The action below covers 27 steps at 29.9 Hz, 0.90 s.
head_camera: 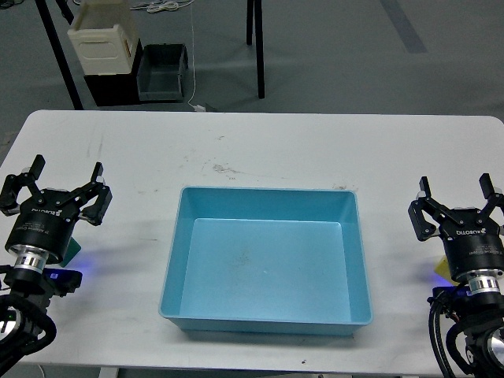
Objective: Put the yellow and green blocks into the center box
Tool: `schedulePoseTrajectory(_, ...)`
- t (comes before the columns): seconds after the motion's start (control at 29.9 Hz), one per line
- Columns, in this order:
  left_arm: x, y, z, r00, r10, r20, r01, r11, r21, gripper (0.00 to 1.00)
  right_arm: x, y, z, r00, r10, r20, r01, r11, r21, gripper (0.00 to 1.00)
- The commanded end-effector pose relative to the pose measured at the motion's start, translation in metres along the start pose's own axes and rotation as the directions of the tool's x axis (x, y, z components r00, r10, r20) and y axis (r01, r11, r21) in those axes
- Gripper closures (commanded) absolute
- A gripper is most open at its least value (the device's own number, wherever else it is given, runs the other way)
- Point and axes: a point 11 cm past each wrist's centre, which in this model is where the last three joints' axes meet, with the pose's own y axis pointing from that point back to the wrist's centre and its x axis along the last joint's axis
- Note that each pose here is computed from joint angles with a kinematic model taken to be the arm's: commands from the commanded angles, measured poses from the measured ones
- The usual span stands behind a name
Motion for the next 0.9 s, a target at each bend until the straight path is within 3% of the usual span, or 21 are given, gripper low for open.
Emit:
schedulePoseTrajectory(0.0, 0.000, 0.000, 0.000, 1.000, -0.001, -0.001, 0.001, 1.000, -0.001, 0.00, 0.000, 0.000, -0.001, 1.000, 0.000, -0.001, 0.000, 1.000, 0.003, 0.00)
schedulePoseTrajectory(0.33, 0.001, 0.000, 0.000, 1.000, 0.002, -0.003, -0.002, 1.000, -0.002, 0.00, -0.013, -0.015, -0.021, 0.998, -0.051, -0.037, 0.053, 0.997, 0.052, 0.00)
schedulePoseTrajectory(0.53, 0.001, 0.000, -0.002, 1.000, 0.002, -0.008, -0.002, 1.000, -0.002, 0.00, -0.049, -0.057, -0.060, 0.957, -0.153, -0.244, 0.156, 0.988, -0.010, 0.00)
schedulePoseTrajectory(0.7, 0.002, 0.000, -0.002, 1.000, 0.004, -0.009, -0.004, 1.000, -0.003, 0.00, -0.086, -0.092, -0.074, 0.839, -0.244, -0.485, 0.224, 0.969, -0.100, 0.00)
schedulePoseTrajectory(0.87, 0.003, 0.000, -0.001, 1.000, 0.005, -0.007, -0.005, 1.000, -0.006, 0.00, -0.127, -0.142, -0.064, 0.562, -0.290, -0.775, 0.234, 0.954, -0.187, 0.00)
